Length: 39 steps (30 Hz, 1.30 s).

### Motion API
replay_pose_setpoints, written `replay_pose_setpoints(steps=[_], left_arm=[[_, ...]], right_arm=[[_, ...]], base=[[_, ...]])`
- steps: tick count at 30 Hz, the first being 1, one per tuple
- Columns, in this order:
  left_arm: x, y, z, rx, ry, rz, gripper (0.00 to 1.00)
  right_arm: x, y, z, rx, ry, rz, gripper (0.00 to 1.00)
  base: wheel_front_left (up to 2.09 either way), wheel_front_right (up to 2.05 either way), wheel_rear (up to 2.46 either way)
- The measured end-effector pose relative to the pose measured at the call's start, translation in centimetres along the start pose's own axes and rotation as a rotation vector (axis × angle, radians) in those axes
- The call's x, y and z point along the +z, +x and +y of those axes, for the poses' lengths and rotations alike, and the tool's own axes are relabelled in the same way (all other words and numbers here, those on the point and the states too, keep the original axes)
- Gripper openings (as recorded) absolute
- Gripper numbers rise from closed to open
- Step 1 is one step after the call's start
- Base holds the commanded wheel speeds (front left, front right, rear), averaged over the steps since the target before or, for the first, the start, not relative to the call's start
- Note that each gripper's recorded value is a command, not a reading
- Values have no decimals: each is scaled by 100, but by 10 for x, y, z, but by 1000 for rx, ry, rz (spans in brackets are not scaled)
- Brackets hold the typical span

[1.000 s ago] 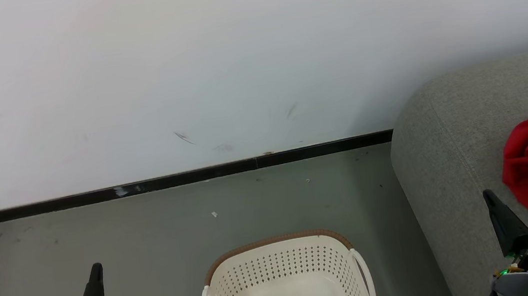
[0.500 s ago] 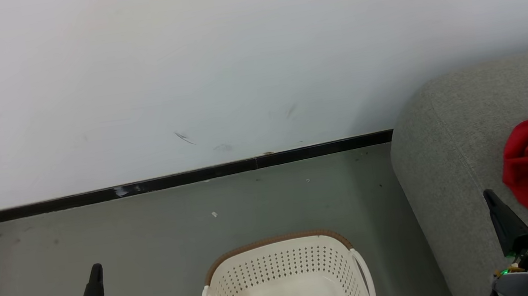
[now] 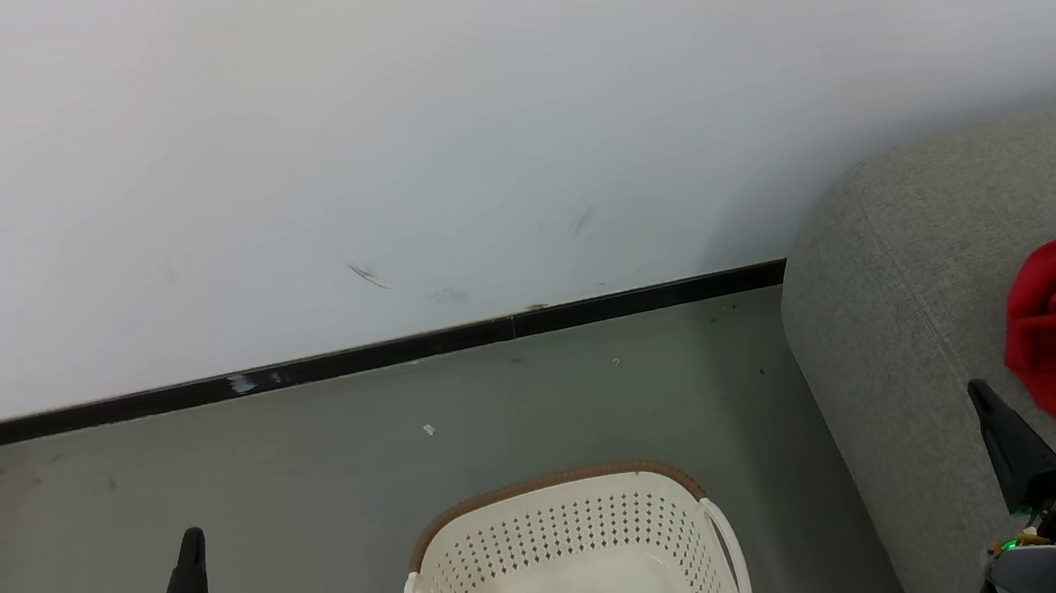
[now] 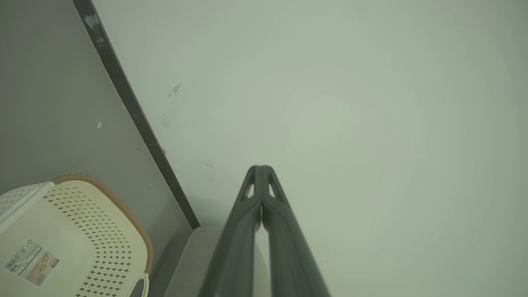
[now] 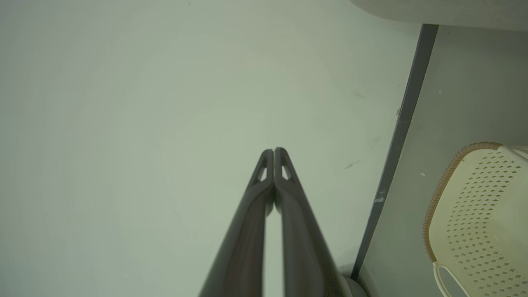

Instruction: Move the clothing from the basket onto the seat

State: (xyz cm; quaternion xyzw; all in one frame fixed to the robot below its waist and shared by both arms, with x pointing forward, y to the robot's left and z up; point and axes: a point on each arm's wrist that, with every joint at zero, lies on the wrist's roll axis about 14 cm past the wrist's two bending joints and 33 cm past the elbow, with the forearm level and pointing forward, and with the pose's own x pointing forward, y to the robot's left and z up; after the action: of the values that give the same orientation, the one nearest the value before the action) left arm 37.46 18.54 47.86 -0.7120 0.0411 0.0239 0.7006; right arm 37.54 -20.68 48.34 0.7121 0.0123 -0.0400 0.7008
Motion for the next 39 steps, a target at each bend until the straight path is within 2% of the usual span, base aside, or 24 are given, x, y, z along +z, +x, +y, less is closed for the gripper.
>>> replay_pose_setpoints(steps=[39], left_arm=[[0, 0, 1, 4, -1, 2, 0]], right_arm=[[-1, 0, 0, 0, 2, 5, 0]], base=[[0, 0, 0]])
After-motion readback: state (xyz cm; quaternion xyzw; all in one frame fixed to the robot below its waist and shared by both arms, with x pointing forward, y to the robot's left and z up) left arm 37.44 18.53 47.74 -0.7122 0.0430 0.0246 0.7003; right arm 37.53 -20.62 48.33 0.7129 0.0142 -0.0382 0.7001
